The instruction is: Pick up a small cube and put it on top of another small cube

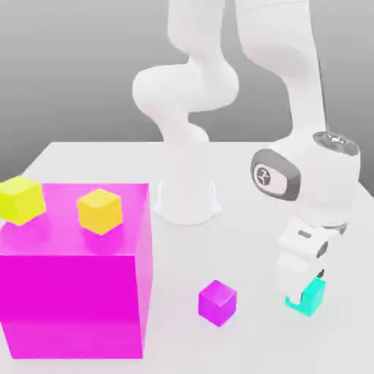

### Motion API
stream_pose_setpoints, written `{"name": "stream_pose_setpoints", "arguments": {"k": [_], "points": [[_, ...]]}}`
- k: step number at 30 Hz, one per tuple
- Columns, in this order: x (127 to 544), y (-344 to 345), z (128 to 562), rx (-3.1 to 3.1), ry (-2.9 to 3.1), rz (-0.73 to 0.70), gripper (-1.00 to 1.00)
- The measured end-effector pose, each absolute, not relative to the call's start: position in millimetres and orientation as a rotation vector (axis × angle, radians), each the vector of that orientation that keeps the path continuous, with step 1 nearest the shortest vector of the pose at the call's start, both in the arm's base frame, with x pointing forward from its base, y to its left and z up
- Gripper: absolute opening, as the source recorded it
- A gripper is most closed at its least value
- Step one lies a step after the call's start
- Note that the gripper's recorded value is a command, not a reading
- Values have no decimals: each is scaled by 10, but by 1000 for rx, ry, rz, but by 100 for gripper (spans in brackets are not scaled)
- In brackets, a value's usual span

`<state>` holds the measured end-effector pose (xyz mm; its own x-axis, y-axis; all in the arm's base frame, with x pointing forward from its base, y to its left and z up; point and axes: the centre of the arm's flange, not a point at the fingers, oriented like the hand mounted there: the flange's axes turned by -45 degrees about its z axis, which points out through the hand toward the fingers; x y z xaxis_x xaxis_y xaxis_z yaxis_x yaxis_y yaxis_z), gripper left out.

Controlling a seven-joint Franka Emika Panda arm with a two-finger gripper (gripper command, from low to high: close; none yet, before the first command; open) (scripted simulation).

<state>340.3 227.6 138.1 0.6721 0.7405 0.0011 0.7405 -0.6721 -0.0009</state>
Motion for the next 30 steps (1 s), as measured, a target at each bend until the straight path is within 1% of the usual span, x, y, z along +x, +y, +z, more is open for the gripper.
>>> {"name": "stream_pose_setpoints", "arguments": {"k": [5,11,12,16,19,21,26,27,30], "points": [[3399,2275,1356,-2872,-1273,-1,-100],[3411,2247,1906,-2879,-1259,0,-100],[3457,2121,1985,-2908,-1198,0,-100],[3690,1251,2250,-3059,-762,2,-100],[3670,807,2423,-3108,-499,1,-100],[3659,627,2394,-3119,-391,0,-100],[3659,557,1954,-3123,-350,0,-100],[3651,564,1879,-3122,-354,0,100],[3651,564,1879,-3122,-354,0,100]]}}
